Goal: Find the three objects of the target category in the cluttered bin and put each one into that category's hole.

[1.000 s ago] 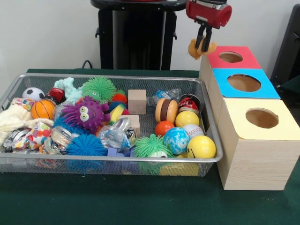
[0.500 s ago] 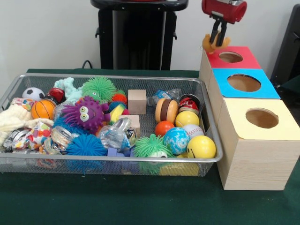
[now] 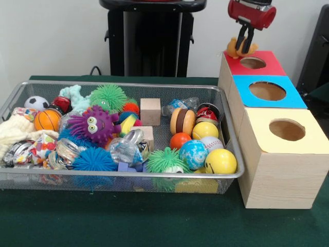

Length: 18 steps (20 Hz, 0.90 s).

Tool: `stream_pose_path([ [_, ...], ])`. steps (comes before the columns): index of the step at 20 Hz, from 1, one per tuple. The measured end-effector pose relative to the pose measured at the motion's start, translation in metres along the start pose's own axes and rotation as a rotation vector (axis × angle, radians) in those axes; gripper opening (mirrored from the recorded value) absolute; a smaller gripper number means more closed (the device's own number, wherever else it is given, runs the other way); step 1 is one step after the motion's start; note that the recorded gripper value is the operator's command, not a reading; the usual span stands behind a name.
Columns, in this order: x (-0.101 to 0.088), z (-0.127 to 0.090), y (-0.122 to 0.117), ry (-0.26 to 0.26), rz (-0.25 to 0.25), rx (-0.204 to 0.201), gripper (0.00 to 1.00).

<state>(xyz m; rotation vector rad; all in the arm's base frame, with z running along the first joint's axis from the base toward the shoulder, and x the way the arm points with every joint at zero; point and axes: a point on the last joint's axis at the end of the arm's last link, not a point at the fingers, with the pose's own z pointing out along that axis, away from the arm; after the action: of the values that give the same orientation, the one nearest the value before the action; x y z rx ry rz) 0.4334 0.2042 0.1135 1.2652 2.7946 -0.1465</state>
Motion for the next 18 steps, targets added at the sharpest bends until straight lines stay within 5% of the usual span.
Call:
stream_pose_path([
  [18, -0.005, 0.009, 0.011, -0.033, 0.094, -0.029, 0.0],
])
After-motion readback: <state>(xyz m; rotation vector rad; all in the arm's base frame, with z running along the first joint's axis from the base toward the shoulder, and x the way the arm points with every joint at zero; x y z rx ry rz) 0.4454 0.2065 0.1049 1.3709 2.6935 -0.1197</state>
